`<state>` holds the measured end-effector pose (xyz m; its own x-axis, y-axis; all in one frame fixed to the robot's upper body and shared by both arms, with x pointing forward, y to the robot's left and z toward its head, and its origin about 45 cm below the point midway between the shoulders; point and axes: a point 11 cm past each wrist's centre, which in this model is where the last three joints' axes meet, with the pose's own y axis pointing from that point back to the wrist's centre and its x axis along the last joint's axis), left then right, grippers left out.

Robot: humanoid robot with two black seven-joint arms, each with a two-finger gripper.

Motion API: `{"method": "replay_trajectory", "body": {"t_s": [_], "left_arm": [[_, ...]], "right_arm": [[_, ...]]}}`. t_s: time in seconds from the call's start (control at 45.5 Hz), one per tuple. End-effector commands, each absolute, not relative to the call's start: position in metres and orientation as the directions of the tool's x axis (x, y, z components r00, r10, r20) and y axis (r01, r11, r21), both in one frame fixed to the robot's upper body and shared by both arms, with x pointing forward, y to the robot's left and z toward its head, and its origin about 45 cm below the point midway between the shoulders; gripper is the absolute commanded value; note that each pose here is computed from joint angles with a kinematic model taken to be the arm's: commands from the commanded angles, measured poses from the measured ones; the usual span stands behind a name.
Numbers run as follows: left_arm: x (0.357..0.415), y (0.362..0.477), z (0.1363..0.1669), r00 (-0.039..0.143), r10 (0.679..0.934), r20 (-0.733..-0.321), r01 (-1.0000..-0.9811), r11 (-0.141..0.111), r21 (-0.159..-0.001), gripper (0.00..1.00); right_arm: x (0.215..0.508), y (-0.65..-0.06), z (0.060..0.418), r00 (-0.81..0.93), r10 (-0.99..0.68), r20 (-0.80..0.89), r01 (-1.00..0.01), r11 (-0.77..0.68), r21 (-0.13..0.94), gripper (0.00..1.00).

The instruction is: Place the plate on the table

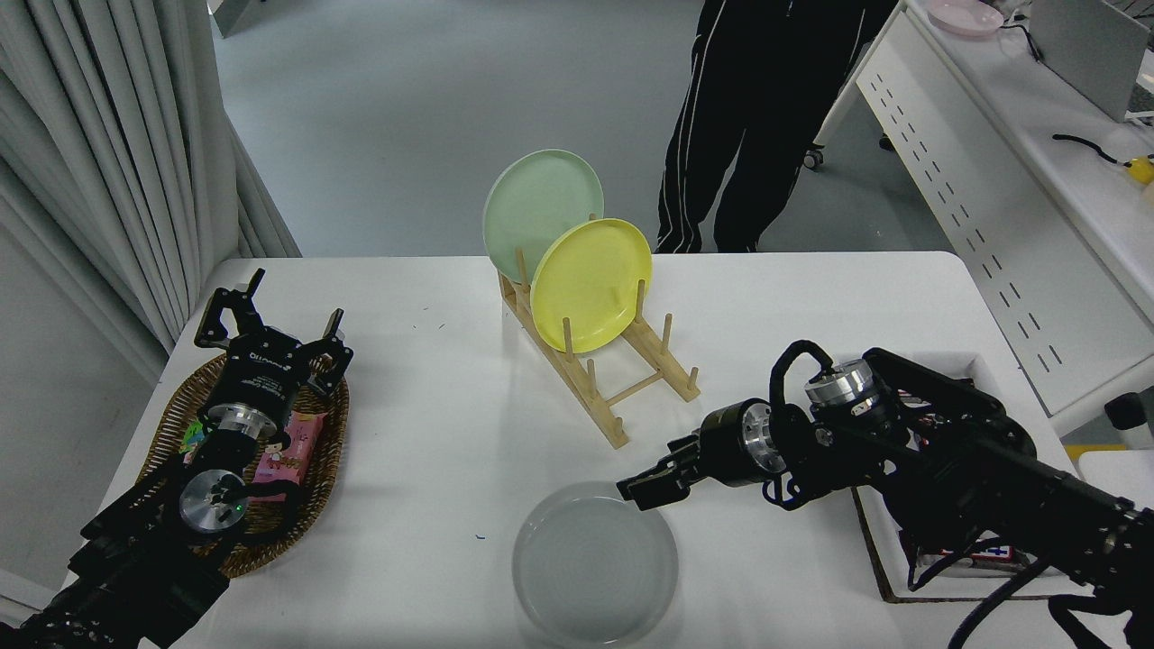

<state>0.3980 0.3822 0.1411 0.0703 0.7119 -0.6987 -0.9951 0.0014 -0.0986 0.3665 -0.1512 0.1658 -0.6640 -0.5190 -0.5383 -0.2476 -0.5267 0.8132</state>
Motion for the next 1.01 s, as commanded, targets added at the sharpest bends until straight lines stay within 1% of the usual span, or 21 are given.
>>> {"method": "replay_trajectory", "body": {"t_s": [0.0, 0.022, 0.11, 0.132, 0.198, 0.22, 0.264, 0.418, 0.462, 0.484, 0.505, 0.571, 0.659, 0.703, 0.813, 0.923, 0.989], "left_arm": [[0.3980, 0.383, 0.1413, 0.070, 0.713, -0.698, -0.9951, 0.001, -0.099, 1.00], [0.3980, 0.382, 0.1409, 0.070, 0.712, -0.699, -0.9952, 0.002, -0.098, 1.00], [0.3980, 0.382, 0.1409, 0.070, 0.712, -0.699, -0.9952, 0.002, -0.098, 1.00], [0.3980, 0.383, 0.1413, 0.070, 0.713, -0.698, -0.9951, 0.001, -0.099, 1.00], [0.3980, 0.382, 0.1409, 0.070, 0.712, -0.699, -0.9952, 0.002, -0.098, 1.00], [0.3981, 0.382, 0.1412, 0.070, 0.711, -0.699, -0.9950, 0.000, -0.099, 1.00], [0.3980, 0.382, 0.1410, 0.070, 0.712, -0.699, -0.9951, 0.001, -0.099, 1.00], [0.3980, 0.383, 0.1413, 0.070, 0.713, -0.698, -0.9951, 0.001, -0.099, 1.00], [0.3980, 0.382, 0.1409, 0.070, 0.712, -0.699, -0.9952, 0.002, -0.098, 1.00], [0.3981, 0.382, 0.1416, 0.071, 0.712, -0.698, -0.9950, 0.002, -0.100, 1.00], [0.3980, 0.382, 0.1410, 0.070, 0.712, -0.699, -0.9951, 0.001, -0.099, 1.00], [0.3980, 0.382, 0.1410, 0.070, 0.712, -0.699, -0.9951, 0.001, -0.099, 1.00], [0.3980, 0.382, 0.1410, 0.070, 0.712, -0.699, -0.9951, 0.001, -0.099, 1.00], [0.3980, 0.382, 0.1410, 0.070, 0.712, -0.699, -0.9951, 0.001, -0.099, 1.00], [0.3980, 0.382, 0.1410, 0.070, 0.712, -0.699, -0.9951, 0.001, -0.099, 1.00], [0.3981, 0.382, 0.1412, 0.070, 0.711, -0.699, -0.9950, 0.000, -0.099, 1.00], [0.3980, 0.382, 0.1410, 0.070, 0.712, -0.699, -0.9951, 0.001, -0.099, 1.00]], "right_arm": [[0.380, -0.149, 0.211, -0.531, -0.514, -0.674, -0.350, -0.591, 0.727, 1.00], [0.379, -0.148, 0.217, -0.511, -0.511, -0.691, -0.360, -0.603, 0.712, 1.00], [0.382, -0.146, 0.238, -0.426, -0.484, -0.764, -0.407, -0.652, 0.640, 1.00], [0.383, -0.146, 0.243, -0.405, -0.477, -0.780, -0.418, -0.663, 0.621, 1.00], [0.383, -0.144, 0.260, -0.332, -0.454, -0.827, -0.445, -0.698, 0.561, 1.00], [0.384, -0.147, 0.274, -0.268, -0.437, -0.858, -0.474, -0.716, 0.513, 1.00], [0.386, -0.150, 0.284, -0.224, -0.426, -0.877, -0.493, -0.726, 0.479, 1.00], [0.387, -0.167, 0.326, -0.008, -0.447, -0.895, -0.557, -0.741, 0.376, 1.00], [0.391, -0.175, 0.334, 0.060, -0.463, -0.884, -0.583, -0.735, 0.346, 1.00], [0.392, -0.179, 0.338, 0.092, -0.465, -0.880, -0.594, -0.736, 0.326, 1.00], [0.394, -0.181, 0.343, 0.131, -0.459, -0.879, -0.604, -0.740, 0.296, 1.00], [0.401, -0.191, 0.355, 0.251, -0.431, -0.867, -0.632, -0.751, 0.190, 1.00], [0.409, -0.209, 0.340, 0.280, -0.458, -0.844, -0.672, -0.721, 0.168, 1.00], [0.415, -0.220, 0.332, 0.282, -0.493, -0.823, -0.710, -0.684, 0.166, 1.00], [0.421, -0.246, 0.304, 0.289, -0.589, -0.755, -0.781, -0.601, 0.169, 1.00], [0.428, -0.265, 0.293, 0.291, -0.631, -0.719, -0.873, -0.482, 0.069, 1.00], [0.432, -0.272, 0.280, 0.287, -0.690, -0.664, -0.907, -0.420, 0.045, 1.00]]}}
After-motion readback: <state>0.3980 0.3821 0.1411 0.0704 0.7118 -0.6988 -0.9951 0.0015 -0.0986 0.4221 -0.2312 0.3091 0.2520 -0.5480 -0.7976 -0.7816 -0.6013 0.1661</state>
